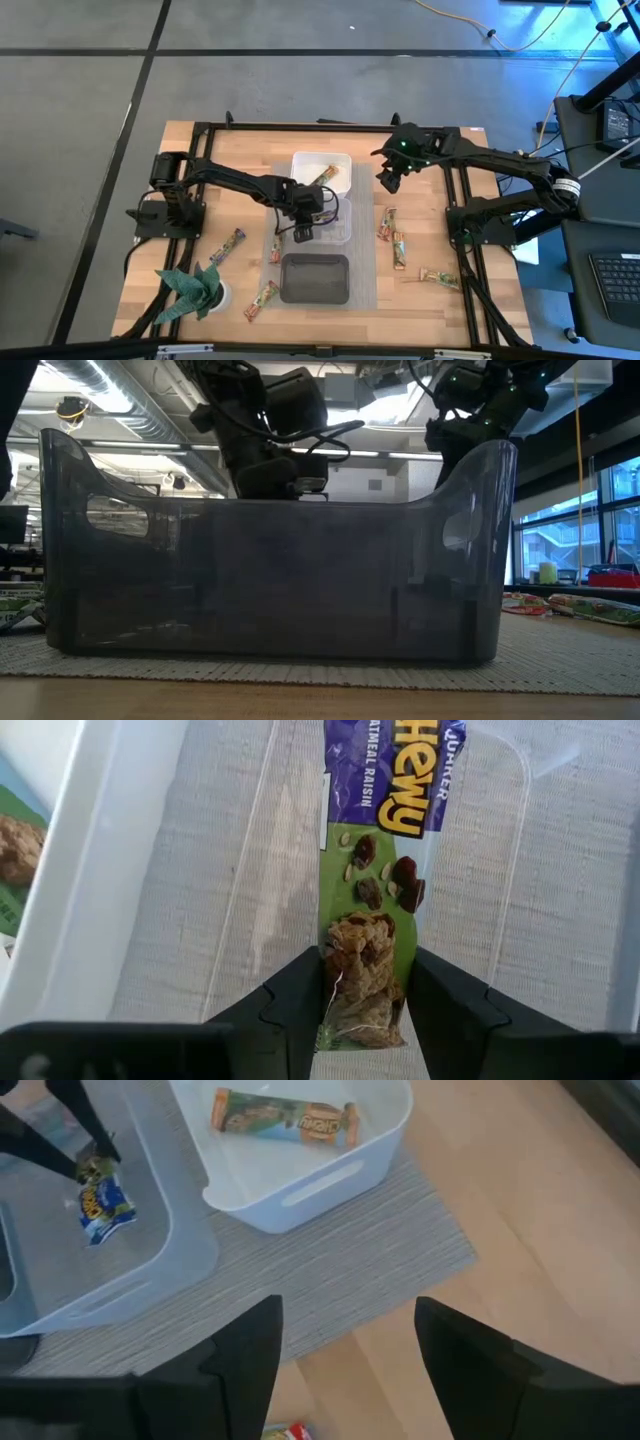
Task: Pick and place Granola Bars by type
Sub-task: Put the top blue granola bar into the transparent bin
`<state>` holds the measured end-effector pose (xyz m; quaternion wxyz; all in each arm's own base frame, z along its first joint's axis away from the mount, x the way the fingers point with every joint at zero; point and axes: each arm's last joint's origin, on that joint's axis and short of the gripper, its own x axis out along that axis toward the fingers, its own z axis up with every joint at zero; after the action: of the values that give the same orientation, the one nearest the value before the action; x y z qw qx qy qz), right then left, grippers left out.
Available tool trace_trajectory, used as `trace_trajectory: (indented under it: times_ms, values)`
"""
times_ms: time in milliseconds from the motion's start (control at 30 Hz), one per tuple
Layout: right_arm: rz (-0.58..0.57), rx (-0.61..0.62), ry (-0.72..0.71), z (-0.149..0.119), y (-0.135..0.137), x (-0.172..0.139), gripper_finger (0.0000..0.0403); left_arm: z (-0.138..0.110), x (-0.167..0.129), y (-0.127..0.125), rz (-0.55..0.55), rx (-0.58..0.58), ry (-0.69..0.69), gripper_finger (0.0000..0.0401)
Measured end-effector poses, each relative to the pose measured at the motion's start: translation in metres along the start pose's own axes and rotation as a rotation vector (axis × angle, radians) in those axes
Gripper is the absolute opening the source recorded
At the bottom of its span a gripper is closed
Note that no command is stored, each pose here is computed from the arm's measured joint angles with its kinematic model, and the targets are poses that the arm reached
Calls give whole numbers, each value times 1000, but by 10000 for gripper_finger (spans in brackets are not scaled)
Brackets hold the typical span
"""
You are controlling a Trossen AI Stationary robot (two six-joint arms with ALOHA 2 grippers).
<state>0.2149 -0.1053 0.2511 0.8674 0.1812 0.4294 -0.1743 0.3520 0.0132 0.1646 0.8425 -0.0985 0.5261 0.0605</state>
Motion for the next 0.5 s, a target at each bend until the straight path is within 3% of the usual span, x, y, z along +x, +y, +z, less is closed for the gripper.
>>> trace_trajectory:
  times_ms: [500]
  values:
    - [8, 18, 2, 0, 1, 0, 231, 1, 0, 0, -5, -3, -10, 139]
